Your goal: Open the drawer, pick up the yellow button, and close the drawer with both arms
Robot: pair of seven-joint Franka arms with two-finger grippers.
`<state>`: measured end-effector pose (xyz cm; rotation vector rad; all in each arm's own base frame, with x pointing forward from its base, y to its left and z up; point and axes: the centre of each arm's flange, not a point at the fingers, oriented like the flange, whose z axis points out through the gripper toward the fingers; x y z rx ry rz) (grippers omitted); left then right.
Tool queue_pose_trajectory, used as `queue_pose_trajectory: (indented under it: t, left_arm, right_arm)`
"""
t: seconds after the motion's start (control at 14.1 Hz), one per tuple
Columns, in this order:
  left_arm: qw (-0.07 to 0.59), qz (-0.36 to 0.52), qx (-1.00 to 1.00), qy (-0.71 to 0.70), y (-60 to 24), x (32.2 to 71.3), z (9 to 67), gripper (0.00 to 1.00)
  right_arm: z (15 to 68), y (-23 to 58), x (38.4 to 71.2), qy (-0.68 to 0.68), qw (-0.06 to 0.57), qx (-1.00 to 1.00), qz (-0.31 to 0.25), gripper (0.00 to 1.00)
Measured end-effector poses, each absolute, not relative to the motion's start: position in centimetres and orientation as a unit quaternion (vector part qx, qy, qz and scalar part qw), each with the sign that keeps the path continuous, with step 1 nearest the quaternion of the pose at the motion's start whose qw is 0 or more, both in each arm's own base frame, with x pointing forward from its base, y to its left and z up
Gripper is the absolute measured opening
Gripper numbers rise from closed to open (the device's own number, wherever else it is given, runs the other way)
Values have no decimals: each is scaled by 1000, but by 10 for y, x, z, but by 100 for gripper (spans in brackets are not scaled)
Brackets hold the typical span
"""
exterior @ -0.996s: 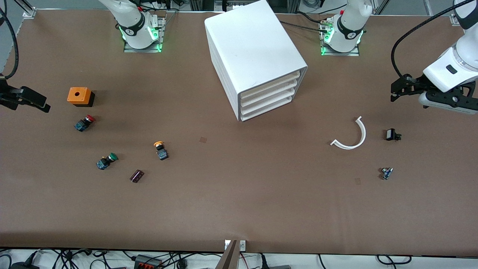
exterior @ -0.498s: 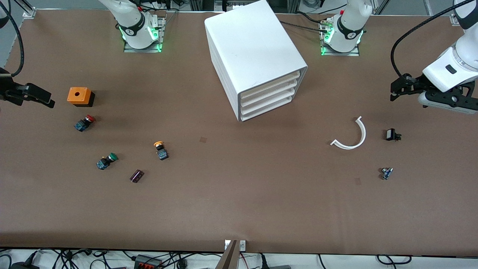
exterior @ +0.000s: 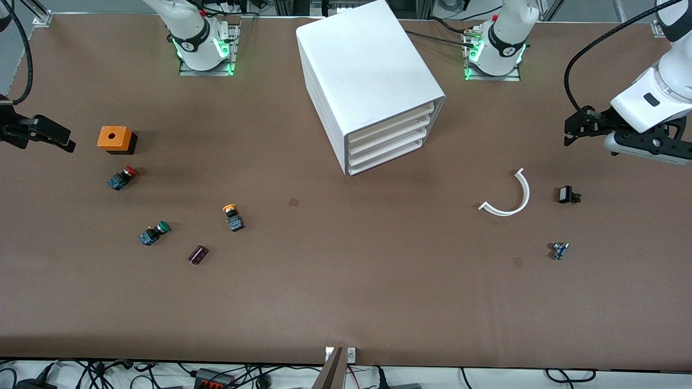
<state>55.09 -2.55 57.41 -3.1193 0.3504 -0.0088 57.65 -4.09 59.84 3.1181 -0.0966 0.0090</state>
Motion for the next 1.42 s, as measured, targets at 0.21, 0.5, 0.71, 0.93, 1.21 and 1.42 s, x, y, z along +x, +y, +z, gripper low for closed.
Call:
queue_pose_trajectory:
  t: [0.21,0.5,0.71,0.93,1.21,1.42]
  left_arm:
    - [1,-3,-994,112,-26,551,574,100]
    - [1,-4,-994,112,-26,551,575,100]
    - [1,-4,-994,112,-26,551,575,100]
    - [1,-1,-994,112,-26,550,575,100]
    - [1,2,-994,112,-26,550,574,100]
    - [1,2,-994,113,-27,550,575,100]
  right_arm:
    - [598,-42,576,-32,12,999,2,100]
    - [598,-42,576,-32,12,999,2,100]
    - [598,-42,576,-32,12,999,2,100]
    - [597,-42,576,-32,13,999,1,100]
    - [597,-43,576,-32,13,999,1,100]
    - [596,-44,576,-33,13,999,0,100]
